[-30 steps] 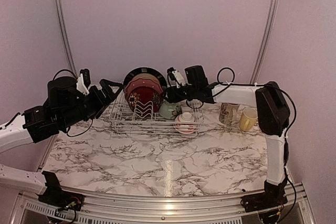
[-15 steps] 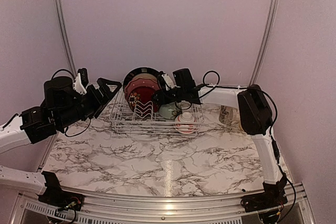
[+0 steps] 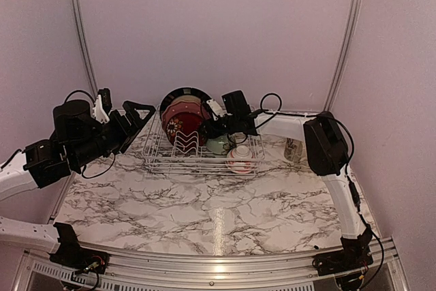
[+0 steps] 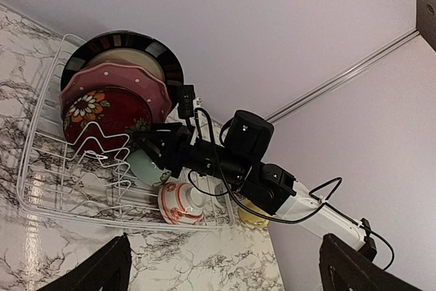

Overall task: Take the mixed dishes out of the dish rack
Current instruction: Grab the plate from the dish rack.

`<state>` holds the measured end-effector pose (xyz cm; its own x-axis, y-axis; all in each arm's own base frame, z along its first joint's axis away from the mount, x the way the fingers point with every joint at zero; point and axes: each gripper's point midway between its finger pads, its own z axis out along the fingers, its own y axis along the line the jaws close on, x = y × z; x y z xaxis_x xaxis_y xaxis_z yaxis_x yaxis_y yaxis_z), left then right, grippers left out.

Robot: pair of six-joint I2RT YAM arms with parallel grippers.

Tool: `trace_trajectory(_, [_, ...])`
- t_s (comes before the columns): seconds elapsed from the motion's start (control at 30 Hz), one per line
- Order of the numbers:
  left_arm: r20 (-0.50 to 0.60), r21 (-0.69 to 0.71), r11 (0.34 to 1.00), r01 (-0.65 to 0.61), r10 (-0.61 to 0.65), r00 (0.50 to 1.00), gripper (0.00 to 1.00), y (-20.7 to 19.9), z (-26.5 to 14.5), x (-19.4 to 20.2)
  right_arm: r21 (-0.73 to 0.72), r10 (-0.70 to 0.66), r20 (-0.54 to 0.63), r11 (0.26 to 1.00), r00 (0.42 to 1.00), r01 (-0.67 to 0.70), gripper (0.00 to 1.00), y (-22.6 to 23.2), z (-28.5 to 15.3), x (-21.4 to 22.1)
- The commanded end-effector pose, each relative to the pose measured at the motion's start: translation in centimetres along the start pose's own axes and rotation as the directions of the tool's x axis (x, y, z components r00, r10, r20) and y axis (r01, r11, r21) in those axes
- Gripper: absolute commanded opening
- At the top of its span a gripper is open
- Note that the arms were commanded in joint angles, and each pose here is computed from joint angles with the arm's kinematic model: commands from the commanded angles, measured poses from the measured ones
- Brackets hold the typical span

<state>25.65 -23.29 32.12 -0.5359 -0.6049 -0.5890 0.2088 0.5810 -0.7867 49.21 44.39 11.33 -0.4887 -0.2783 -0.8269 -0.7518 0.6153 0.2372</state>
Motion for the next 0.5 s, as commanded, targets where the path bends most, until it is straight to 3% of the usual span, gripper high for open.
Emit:
trace_trajectory(0.0, [-0.001, -0.003, 1.0, -0.006, 0.006, 1.0, 0.99, 0.4, -0.2, 0.1, -0.06, -0.055, 0.051, 0.996, 0.997, 0.058, 0.33, 1.3, 0.3, -1.3])
trace_trajectory(0.1, [-0.001, -0.005, 1.0, -0.006, 0.006, 1.0, 0.99, 0.5, -0.2, 0.2, -0.101, -0.06, 0.076, 0.993, 0.995, 0.068, 0.31, 2.2, -0.2, -1.8])
trace_trajectory(0.2, [-0.004, -0.007, 1.0, -0.007, 0.007, 1.0, 0.99, 0.6, -0.1, 0.3, -0.11, -0.056, 0.091, 0.992, 0.994, 0.066, 0.21, 2.5, -0.6, -2.1])
trace_trajectory(0.47, [0.002, 0.001, 1.0, -0.004, 0.004, 1.0, 0.99, 0.4, -0.2, 0.1, -0.183, -0.063, 0.165, 0.979, 0.984, 0.093, 0.1, 3.7, -0.7, -3.1])
